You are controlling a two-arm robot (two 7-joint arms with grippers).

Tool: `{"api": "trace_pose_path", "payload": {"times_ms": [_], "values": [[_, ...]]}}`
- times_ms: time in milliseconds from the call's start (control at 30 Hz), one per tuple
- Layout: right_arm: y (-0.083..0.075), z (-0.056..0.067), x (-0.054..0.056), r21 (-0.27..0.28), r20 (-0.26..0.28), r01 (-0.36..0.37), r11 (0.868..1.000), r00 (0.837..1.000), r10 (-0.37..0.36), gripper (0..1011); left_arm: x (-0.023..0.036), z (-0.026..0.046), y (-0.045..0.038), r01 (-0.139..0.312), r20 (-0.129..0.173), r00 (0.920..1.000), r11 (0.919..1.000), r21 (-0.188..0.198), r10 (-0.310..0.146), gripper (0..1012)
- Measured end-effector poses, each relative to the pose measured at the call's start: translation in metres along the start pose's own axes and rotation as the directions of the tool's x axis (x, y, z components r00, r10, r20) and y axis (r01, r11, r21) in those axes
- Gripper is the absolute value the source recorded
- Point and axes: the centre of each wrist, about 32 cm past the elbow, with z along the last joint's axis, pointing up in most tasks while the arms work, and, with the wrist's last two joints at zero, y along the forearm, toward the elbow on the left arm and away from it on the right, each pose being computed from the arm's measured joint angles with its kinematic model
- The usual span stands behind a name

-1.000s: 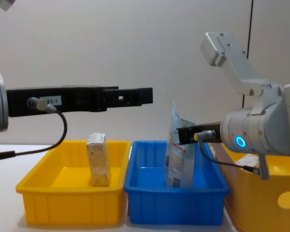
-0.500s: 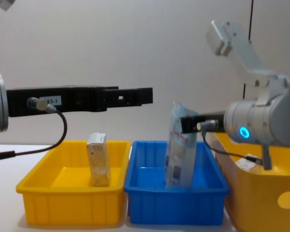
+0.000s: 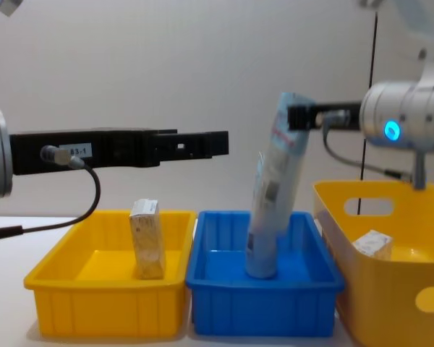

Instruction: Bimanual collaborative sorting of washing and personal care products

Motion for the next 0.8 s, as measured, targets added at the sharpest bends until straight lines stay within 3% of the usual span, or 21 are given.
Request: {"api": "trace_pose_path", "payload": {"times_ms": [133,400,800], "values": [[-0.005,0.016,0.007,0.050,-0.016,-0.004,0.999,1.000,0.005,0,0.0000,0.0000,0.0000,0.000,0.000,1.0000,1.0000,0.000,0.000,1001],[-0.015,0.036,0.019,0.099,-0.027,-0.008,0.995,1.000,0.010,0,0.0000,0.0000,0.0000,0.000,0.000,1.0000,1.0000,0.000,0.000,1001],[-0.030,0.052,0.042,0.092,0.000,-0.007,0.996,1.000,0.007,0,0.0000,0.0000,0.0000,0.000,0.000,1.0000,1.0000,0.000,0.000,1001]]}}
